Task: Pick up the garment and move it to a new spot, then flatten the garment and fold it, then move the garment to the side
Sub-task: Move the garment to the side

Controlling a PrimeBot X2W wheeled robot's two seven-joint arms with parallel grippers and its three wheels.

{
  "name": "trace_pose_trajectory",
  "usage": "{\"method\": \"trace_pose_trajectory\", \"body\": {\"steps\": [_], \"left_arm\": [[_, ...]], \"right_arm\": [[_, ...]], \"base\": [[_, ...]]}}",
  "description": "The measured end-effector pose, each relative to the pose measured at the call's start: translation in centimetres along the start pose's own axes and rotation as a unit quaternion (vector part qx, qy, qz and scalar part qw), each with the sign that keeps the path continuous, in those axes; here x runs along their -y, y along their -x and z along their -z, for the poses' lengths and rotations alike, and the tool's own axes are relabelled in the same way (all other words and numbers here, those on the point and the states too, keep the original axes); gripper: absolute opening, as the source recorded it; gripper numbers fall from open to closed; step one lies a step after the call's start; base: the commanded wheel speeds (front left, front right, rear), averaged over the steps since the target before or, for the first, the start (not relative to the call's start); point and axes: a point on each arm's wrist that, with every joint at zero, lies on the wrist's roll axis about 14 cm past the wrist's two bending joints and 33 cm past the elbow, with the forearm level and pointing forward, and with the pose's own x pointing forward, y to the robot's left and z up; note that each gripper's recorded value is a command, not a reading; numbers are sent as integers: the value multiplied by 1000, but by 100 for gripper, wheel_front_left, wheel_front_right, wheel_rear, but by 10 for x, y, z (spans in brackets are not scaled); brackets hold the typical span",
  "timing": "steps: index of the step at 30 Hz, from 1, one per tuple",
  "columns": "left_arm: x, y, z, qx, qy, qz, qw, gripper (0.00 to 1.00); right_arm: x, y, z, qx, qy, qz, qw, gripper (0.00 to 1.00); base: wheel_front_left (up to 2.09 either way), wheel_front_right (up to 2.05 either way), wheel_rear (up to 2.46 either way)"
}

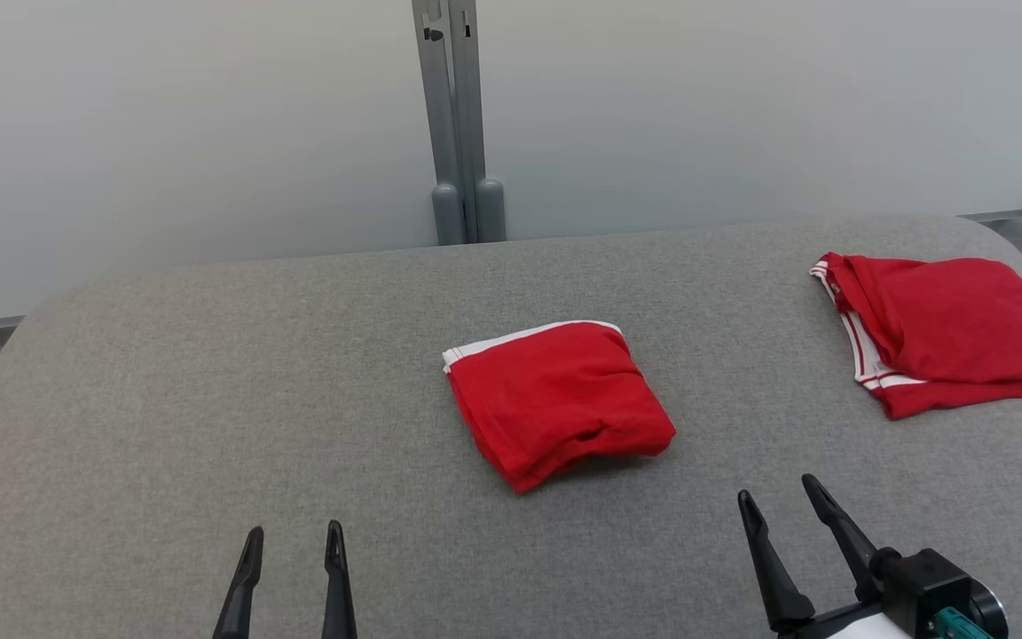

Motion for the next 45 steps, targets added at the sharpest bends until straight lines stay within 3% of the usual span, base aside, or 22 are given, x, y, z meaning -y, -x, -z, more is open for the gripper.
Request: {"method": "trace_pose_trajectory", "body": {"steps": [29, 36, 45], "left_arm": [[2, 1, 9, -15, 0, 4, 1000, 100], [12, -7, 21, -36, 0, 24, 999, 100], [22, -29, 29, -45, 6, 42, 998, 100]], "right_arm": [[-6, -3, 12, -18, -12, -7, 1000, 100], [-8, -41, 9, -9, -81, -17, 997, 100], [10, -117, -1, -11, -51, -59, 997, 100]], "base": [[0, 0, 0], [0, 0, 0], [0, 0, 0]]}}
